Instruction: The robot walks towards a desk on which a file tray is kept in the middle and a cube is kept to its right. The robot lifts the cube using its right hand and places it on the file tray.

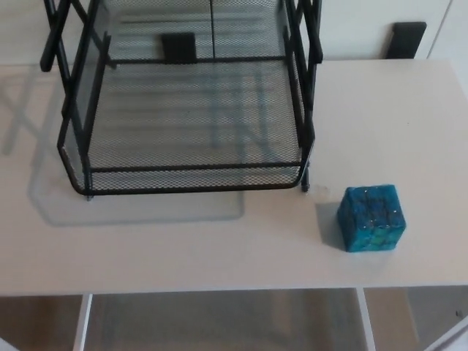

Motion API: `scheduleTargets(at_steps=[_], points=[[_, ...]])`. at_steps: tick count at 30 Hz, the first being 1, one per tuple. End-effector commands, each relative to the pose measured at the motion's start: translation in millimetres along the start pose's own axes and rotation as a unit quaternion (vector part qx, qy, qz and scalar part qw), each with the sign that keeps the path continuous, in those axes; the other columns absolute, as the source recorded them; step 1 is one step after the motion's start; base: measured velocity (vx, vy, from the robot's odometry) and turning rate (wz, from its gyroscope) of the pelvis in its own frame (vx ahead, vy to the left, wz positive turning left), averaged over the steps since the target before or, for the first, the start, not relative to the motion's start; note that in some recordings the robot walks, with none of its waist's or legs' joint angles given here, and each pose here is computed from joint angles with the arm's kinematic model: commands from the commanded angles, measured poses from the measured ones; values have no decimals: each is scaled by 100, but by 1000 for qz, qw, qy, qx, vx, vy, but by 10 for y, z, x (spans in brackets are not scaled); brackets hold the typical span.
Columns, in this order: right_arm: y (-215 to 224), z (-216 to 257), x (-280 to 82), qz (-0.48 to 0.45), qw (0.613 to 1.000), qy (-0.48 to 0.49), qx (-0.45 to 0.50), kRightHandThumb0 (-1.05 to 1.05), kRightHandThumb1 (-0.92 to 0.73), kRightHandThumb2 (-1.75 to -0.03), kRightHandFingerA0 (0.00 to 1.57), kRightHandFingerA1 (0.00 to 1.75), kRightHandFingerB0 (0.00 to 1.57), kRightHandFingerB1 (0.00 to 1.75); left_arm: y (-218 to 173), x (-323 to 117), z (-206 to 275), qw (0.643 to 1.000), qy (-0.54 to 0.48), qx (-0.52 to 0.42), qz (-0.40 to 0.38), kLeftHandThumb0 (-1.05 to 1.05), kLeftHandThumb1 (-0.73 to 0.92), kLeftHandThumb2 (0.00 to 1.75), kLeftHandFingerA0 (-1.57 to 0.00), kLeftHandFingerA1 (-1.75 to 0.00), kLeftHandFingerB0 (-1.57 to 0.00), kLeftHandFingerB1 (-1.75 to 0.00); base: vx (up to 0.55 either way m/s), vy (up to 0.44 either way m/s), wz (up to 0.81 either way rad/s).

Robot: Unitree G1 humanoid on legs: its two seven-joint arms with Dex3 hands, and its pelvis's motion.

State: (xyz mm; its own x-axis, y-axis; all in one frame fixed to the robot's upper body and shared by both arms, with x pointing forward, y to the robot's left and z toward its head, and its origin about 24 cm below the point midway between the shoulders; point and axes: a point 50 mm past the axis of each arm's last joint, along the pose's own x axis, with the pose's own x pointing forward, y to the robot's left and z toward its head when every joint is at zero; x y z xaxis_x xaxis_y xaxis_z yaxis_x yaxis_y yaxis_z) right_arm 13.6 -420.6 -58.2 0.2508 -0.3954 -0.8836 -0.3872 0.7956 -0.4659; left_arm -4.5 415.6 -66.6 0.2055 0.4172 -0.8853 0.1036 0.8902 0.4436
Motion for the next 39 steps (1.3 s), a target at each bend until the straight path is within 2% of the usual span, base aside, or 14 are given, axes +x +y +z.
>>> scheduleTargets(at_steps=[1,13,14,15,23,24,25,27,29,32,33,34,36,39], points=[[-34,146,33,-14,999,-31,-5,-65,-43,-82,7,46,0,22,134,-37,56,1000,-5,19,15,-99,69,71,-6,-74,0,-13,33,-28,8],[-41,131,44,-23,996,-43,70,-54,-57,-57,46,48,5,24,131,-46,22,1000,-9,-6,11,-95,68,66,-1,-68,0,-13,4,-18,2],[-14,141,67,-16,997,-31,62,-54,-59,-58,53,45,2,24,164,-53,26,1000,-8,-2,15,-101,55,109,0,-58,0,-34,0,0,0],[-31,120,56,2,994,-40,106,-59,-47,-79,30,53,0,11,166,-50,21,1000,-9,-13,11,-96,68,68,-1,-67,0,-12,0,0,0],[-566,468,-68,-159,932,-182,271,-60,-66,-59,23,44,0,5,224,-50,86,999,-15,-15,27,-93,74,67,-7,-74,0,-16,0,0,0],[-705,593,-137,-180,919,-214,276,-72,-55,-86,20,51,0,5,224,-38,90,999,-18,-40,31,-97,57,110,-1,-60,0,-37,0,0,0],[-801,677,-186,-190,916,-229,269,-65,-55,-79,23,51,0,0,224,-42,98,998,-30,-51,33,-97,73,67,-4,-75,0,-25,0,0,0],[-1033,894,-319,-221,897,-280,261,-71,-54,-80,13,50,0,0,234,-55,143,994,-58,-81,39,-93,54,110,-2,-63,-1,-45,0,0,0],[-1260,1116,-474,-251,868,-343,257,-64,-54,-78,12,50,0,0,239,-50,208,990,-82,-103,55,-97,76,70,0,-89,0,-50,0,0,0],[-1587,1511,-808,-267,822,-428,266,-89,-49,-85,0,46,0,29,261,-25,297,971,-111,-197,77,-98,74,68,-10,-106,0,-82,0,0,0],[-1665,1668,-993,-278,804,-459,255,-80,-53,-60,0,70,0,29,276,-26,346,967,-123,-210,81,-97,59,115,-29,-84,0,-64,0,0,0],[-1723,1806,-1174,-295,797,-476,228,-84,-57,-55,0,86,0,40,295,-25,400,965,-134,-208,83,-99,83,63,-16,-103,-5,-82,18,-10,10],[-1801,2154,-1583,-308,774,-521,184,-105,-38,-84,1,85,0,66,340,-11,549,960,-151,-214,93,-103,59,100,-24,-88,-11,-74,0,0,0],[-1745,2478,-1923,-299,749,-574,141,-85,-28,-74,1,74,0,58,344,-2,695,957,-170,-215,91,-103,84,61,-16,-104,-9,-89,0,0,0]])
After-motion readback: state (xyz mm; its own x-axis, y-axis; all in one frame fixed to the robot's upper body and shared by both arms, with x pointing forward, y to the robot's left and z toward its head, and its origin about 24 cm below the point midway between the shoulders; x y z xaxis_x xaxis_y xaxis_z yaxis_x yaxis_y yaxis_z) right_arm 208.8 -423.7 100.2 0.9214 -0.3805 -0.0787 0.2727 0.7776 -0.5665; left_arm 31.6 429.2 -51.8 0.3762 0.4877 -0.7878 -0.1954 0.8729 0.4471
